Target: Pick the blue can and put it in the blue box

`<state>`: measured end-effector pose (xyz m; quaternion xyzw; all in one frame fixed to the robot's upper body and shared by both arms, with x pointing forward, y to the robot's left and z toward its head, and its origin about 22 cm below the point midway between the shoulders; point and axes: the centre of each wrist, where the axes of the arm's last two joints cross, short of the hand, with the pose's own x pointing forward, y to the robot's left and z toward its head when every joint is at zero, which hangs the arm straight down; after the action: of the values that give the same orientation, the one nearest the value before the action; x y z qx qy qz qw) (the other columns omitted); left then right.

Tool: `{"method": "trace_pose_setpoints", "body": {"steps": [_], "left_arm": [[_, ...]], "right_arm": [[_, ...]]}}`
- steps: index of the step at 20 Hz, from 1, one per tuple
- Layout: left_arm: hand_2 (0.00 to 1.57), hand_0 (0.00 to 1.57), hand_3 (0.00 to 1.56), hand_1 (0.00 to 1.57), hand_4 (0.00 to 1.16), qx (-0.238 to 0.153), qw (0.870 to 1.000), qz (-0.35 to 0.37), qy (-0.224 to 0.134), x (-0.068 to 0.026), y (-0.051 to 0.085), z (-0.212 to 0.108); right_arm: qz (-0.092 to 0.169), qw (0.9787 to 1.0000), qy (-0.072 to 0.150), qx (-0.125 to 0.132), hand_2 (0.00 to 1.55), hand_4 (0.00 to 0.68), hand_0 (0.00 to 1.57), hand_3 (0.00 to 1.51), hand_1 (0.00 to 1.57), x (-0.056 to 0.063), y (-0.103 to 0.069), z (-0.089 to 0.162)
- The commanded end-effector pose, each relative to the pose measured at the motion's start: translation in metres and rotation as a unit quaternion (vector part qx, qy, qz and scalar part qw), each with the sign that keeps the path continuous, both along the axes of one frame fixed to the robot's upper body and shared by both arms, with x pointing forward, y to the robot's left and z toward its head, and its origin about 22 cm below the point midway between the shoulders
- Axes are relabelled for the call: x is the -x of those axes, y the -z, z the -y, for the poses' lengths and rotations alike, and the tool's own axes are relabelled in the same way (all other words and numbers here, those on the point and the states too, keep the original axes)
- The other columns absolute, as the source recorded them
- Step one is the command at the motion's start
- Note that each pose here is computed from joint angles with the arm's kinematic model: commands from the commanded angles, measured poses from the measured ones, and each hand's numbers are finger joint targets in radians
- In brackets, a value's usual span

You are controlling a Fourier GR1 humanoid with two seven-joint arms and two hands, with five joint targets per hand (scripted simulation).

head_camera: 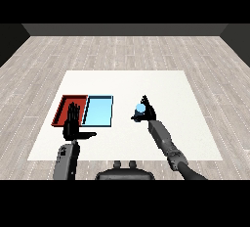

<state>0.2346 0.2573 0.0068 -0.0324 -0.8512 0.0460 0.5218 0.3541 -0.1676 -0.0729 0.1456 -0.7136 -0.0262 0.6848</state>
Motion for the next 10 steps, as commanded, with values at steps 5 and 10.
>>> {"method": "trace_pose_setpoints", "body": {"steps": [5,10], "left_arm": [[0.0,0.0,0.0,0.0,0.0,0.009,1.0,0.01,0.001,0.007,0.011,0.007],[0.0,0.0,0.0,0.0,0.0,-0.002,1.0,-0.005,-0.006,0.0004,0.001,-0.017]], "right_arm": [[-0.01,0.9999,-0.008,-0.008,0.0,0.0,0.0,0.0,0.0,-0.018,-0.015,-0.011],[-0.006,0.9999,0.012,0.002,0.0,0.0,0.0,0.0,0.0,-0.011,-0.001,-0.011]]}}
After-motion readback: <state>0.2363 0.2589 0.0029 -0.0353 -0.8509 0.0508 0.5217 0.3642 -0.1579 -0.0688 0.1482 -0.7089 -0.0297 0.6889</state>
